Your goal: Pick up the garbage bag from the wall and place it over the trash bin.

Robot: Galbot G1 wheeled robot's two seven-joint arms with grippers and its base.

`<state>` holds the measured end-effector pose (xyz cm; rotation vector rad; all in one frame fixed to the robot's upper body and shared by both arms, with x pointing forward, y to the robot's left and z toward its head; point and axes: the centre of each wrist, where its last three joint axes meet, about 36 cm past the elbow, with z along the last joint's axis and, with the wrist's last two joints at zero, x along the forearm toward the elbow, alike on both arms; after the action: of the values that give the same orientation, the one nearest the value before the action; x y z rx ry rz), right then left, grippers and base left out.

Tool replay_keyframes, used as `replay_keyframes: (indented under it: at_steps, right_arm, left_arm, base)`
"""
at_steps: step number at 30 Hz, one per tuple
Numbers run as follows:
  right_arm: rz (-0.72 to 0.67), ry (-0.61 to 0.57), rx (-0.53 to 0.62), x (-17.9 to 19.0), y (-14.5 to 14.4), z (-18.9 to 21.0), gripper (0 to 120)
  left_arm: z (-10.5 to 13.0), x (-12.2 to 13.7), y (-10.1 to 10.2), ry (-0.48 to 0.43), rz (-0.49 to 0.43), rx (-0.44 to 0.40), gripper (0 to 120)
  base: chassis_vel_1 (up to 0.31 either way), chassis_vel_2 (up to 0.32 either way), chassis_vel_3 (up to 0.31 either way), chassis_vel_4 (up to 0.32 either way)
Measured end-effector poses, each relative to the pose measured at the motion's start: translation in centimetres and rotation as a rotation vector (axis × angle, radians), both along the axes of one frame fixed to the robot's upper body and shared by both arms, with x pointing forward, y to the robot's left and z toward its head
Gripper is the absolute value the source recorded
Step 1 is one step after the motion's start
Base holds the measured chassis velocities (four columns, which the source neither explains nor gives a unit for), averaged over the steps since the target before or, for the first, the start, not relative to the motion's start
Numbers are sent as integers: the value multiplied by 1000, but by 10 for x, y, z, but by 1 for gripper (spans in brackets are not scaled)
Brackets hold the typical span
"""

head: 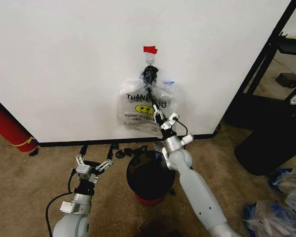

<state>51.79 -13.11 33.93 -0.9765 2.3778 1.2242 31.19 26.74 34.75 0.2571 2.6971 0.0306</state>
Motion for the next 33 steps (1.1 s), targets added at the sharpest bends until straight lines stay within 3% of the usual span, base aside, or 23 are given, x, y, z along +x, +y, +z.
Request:
replay_keyframes:
  at_steps: [14,22,33]
  right_arm:
    - [48,-57,-105,-77,-51,-46,0]
    - [89,-91,-225,-140,-87,-68,0]
    - [81,-75,-284,-181,-110,-96,0]
  left_arm:
    - [8,-8,-5,-15,-3,-10,100]
    - [9,-17,-10,-15,-8,-18,100]
    - [7,-23,-16,-13,-15,-23,100]
  base:
    - [0,0,0,0]
    - [0,0,0,0]
    - [0,0,0,0]
